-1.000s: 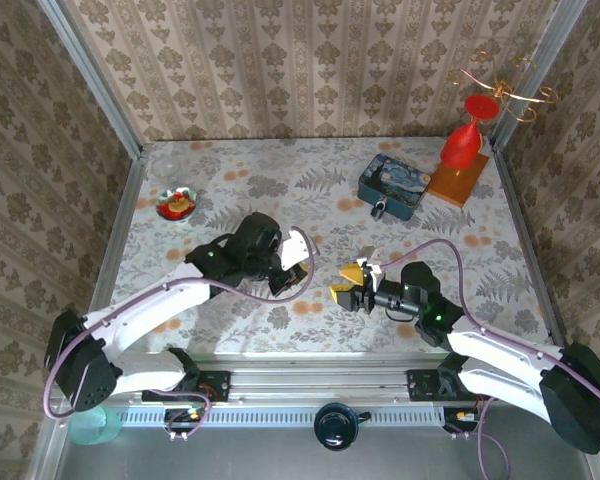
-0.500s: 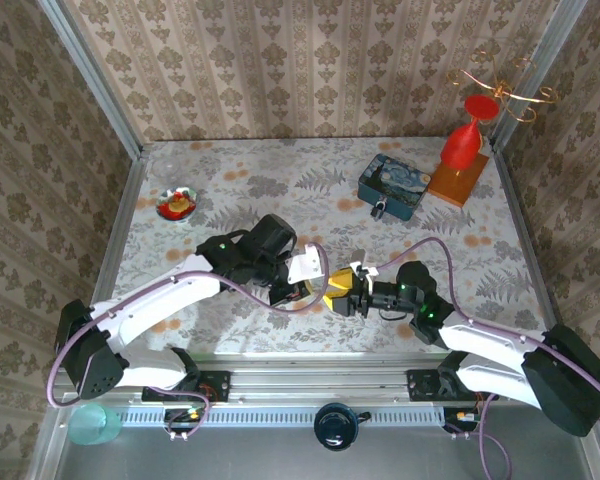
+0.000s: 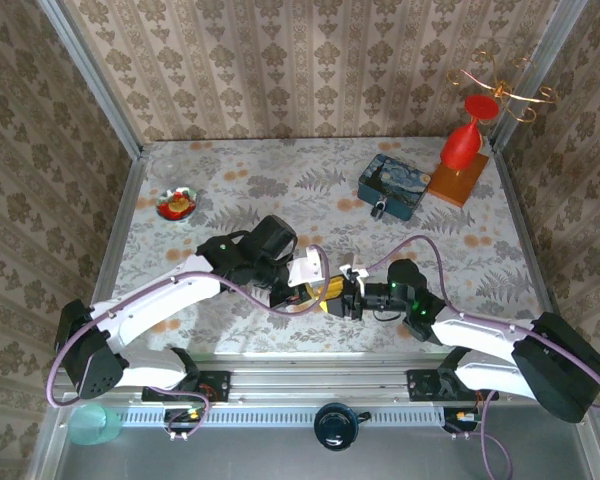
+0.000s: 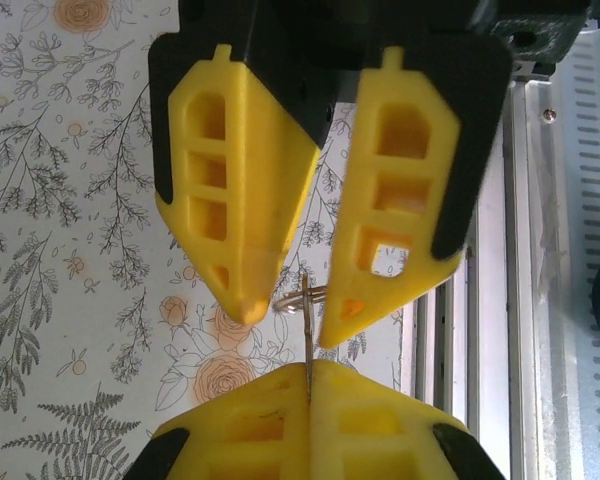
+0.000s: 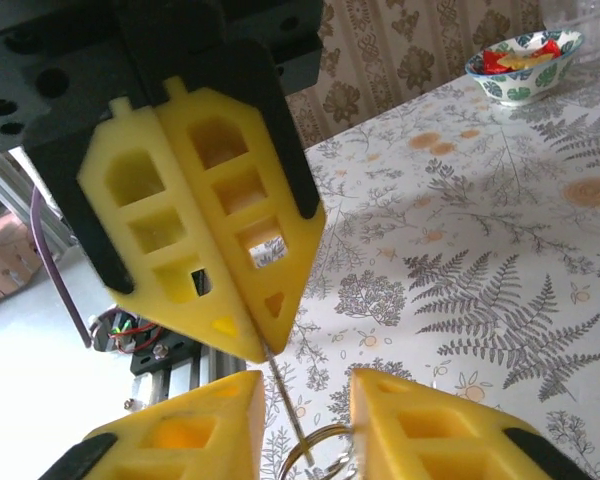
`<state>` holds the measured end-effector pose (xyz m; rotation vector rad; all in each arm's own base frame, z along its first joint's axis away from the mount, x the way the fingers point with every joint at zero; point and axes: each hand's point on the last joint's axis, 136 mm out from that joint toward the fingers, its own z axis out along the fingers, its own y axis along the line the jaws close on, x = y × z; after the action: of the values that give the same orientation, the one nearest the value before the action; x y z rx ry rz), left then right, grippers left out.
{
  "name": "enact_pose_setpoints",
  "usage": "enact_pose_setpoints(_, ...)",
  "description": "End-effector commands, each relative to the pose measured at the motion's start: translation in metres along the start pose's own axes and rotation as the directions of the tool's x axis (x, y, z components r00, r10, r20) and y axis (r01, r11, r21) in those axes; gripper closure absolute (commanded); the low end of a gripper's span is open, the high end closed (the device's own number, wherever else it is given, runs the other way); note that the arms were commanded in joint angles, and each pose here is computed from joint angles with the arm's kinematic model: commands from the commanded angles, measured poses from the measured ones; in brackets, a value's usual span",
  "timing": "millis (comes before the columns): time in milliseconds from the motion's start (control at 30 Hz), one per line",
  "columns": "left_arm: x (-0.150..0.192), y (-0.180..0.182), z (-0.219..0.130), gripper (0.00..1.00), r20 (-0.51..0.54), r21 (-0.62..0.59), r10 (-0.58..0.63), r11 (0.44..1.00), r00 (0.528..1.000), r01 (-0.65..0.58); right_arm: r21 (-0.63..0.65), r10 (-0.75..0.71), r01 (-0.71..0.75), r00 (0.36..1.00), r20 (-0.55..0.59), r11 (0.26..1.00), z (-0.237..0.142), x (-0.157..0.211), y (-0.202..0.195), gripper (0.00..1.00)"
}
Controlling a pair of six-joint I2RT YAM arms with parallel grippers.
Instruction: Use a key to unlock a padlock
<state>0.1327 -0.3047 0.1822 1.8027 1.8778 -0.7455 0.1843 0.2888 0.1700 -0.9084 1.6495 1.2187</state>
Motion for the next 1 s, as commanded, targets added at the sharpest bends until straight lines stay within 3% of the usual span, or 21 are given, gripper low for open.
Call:
enact_pose_setpoints(0, -0.004, -0.008, -0.005, 1.0, 0.015, 0.023, 0.034, 0.999, 0.999, -0.034, -0.034, -0.028, 0.028, 1.0, 0.004, 0.999, 0.004, -0.007, 0.006, 0.73)
enact_pose_setpoints(133, -0.005, -0.007, -0.007, 1.0, 0.017, 0.01, 0.037, 0.999, 0.999, -0.037, -0.025, -0.03, 0.029, 1.0, -0.009, 0.999, 0.004, -0.004, 0.004, 0.8)
enact_pose_setpoints(567, -0.003, -0.006, -0.011, 1.0, 0.009, -0.013, 0.042, 0.999, 0.999, -0.042, -0.002, -0.043, 0.043, 0.999, -0.002, 0.999, 0.001, -0.006, 0.003, 0.87)
enact_pose_setpoints(767, -0.005, -0.003, -0.012, 1.0, 0.017, -0.024, 0.039, 0.999, 0.999, -0.038, -0.002, -0.041, 0.041, 0.999, -0.001, 0.999, 0.0, -0.007, 0.004, 0.99)
enact_pose_setpoints(867, -0.007, 0.0, -0.013, 1.0, 0.029, -0.035, 0.033, 0.999, 0.999, -0.032, 0.009, -0.039, 0.039, 0.999, 0.003, 0.999, -0.001, -0.008, 0.002, 1.0)
enact_pose_setpoints(967, -0.011, 0.003, -0.015, 0.9, 0.058, -0.053, 0.03, 0.998, 0.998, -0.027, 0.034, -0.03, 0.03, 1.0, 0.003, 0.999, -0.002, -0.011, -0.001, 1.0)
